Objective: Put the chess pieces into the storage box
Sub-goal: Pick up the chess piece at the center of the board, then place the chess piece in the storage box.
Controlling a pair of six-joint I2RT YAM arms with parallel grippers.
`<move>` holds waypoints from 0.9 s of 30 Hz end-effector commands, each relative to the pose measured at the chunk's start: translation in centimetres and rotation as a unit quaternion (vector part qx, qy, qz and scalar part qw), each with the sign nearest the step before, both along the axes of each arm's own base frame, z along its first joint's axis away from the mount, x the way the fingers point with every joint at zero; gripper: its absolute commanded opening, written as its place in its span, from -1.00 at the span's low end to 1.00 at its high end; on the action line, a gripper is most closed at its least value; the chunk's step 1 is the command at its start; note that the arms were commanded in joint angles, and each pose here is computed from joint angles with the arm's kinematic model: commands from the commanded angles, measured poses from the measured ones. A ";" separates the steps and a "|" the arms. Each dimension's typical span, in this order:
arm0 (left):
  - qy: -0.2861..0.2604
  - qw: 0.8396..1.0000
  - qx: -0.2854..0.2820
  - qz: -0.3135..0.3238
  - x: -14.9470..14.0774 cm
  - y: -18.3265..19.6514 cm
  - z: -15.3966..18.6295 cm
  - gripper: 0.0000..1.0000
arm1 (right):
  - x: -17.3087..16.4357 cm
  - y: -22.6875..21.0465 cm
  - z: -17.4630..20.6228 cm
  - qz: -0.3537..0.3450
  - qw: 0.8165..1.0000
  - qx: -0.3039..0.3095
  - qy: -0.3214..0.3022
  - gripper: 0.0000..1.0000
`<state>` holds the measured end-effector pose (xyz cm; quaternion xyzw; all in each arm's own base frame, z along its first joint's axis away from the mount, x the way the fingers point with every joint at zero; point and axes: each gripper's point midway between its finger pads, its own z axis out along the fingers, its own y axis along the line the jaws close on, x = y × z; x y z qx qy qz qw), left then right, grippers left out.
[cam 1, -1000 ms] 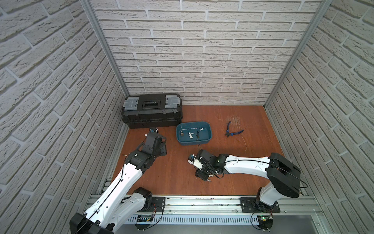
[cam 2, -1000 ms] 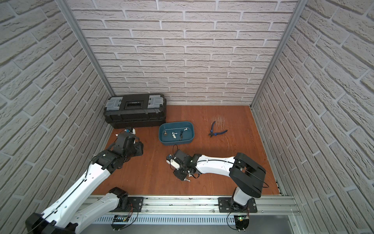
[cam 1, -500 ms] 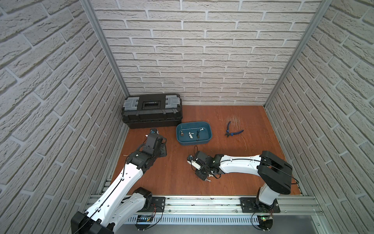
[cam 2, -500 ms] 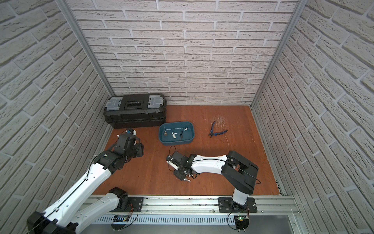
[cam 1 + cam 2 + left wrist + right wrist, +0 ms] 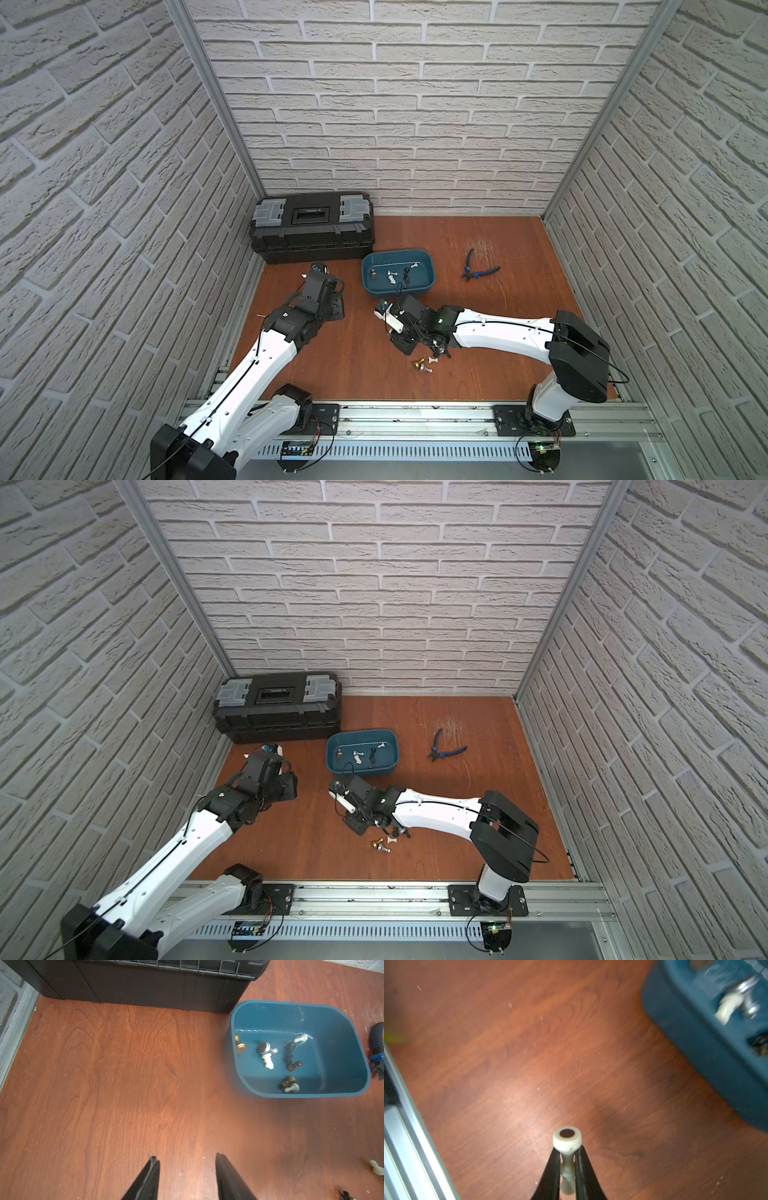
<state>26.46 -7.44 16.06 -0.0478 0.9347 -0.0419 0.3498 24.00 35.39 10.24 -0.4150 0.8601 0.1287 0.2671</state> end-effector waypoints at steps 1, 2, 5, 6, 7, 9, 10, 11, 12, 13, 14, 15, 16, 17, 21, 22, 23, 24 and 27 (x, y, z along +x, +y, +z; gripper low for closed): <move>-0.022 1.000 -0.002 -0.007 1.0 -0.3 1.5 -0.03 | 2.2 -0.1 2.0 -0.017 1.000 0.006 -0.021 -0.68; -0.024 1.000 0.000 -0.007 1.0 -0.2 1.7 -0.03 | 3.1 -0.2 2.3 -0.025 0.999 0.011 -0.021 -0.68; -0.035 0.999 0.002 -0.006 0.9 0.0 2.3 -0.03 | 6.2 -0.9 3.3 -0.056 0.998 0.027 -0.021 -0.68; -0.040 0.999 0.002 -0.006 0.8 0.0 2.4 -0.03 | 7.3 -1.3 3.6 -0.071 0.997 0.029 -0.024 -0.67; -0.046 0.999 0.000 -0.008 0.8 0.0 2.5 -0.03 | 8.7 -1.9 3.8 -0.090 0.995 0.032 -0.026 -0.67; -0.057 0.998 -0.004 -0.013 0.8 -0.1 2.7 -0.04 | 11.1 -2.5 4.2 -0.116 0.992 0.051 -0.022 -0.67; -0.061 0.998 -0.004 -0.017 0.8 -0.2 2.7 -0.04 | 12.5 -2.8 4.1 -0.128 0.990 0.059 -0.019 -0.66; -0.065 0.998 -0.003 -0.021 0.8 -0.2 2.7 -0.05 | 13.8 -2.8 3.9 -0.136 0.989 0.062 -0.016 -0.66; -0.068 0.997 -0.002 -0.024 0.9 -0.2 2.7 -0.05 | 15.0 -2.8 3.8 -0.143 0.988 0.061 -0.014 -0.66; -0.071 0.997 0.001 -0.028 1.0 -0.3 2.8 -0.04 | 16.3 -2.9 3.2 -0.150 0.987 0.053 -0.011 -0.66; -0.072 0.997 0.004 -0.033 1.0 -0.4 2.7 -0.05 | 17.6 -2.9 3.0 -0.157 0.986 0.049 -0.012 -0.66; -0.072 0.997 0.006 -0.032 1.1 -0.3 2.7 -0.05 | 18.7 -2.8 1.6 -0.162 0.986 0.040 -0.004 -0.66; -0.071 0.997 0.010 -0.035 1.3 -0.3 2.6 -0.05 | 19.9 -2.8 1.1 -0.168 0.985 0.040 -0.001 -0.66; -0.069 0.997 0.013 -0.038 1.4 -0.4 2.5 -0.05 | 20.9 -2.7 0.7 -0.173 0.984 0.040 -0.001 -0.67; -0.060 0.997 0.019 -0.045 1.8 -0.7 2.2 -0.05 | 23.8 -2.5 -1.4 -0.186 0.982 0.030 0.004 -0.64; -0.058 0.997 0.019 -0.049 1.9 -0.9 2.1 -0.06 | 24.3 -2.5 -1.9 -0.188 0.982 0.027 0.004 -0.63; -0.057 0.997 0.020 -0.053 1.9 -1.0 2.0 -0.06 | 24.7 -2.4 -1.9 -0.189 0.982 0.026 0.002 -0.60; -0.055 0.997 0.019 -0.057 2.0 -1.2 1.9 -0.06 | 24.8 -2.5 -2.1 -0.192 0.981 0.024 0.004 -0.57; -0.055 0.996 0.017 -0.067 2.1 -1.6 1.8 -0.06 | 24.8 -2.6 -1.4 -0.195 0.980 0.029 0.001 -0.43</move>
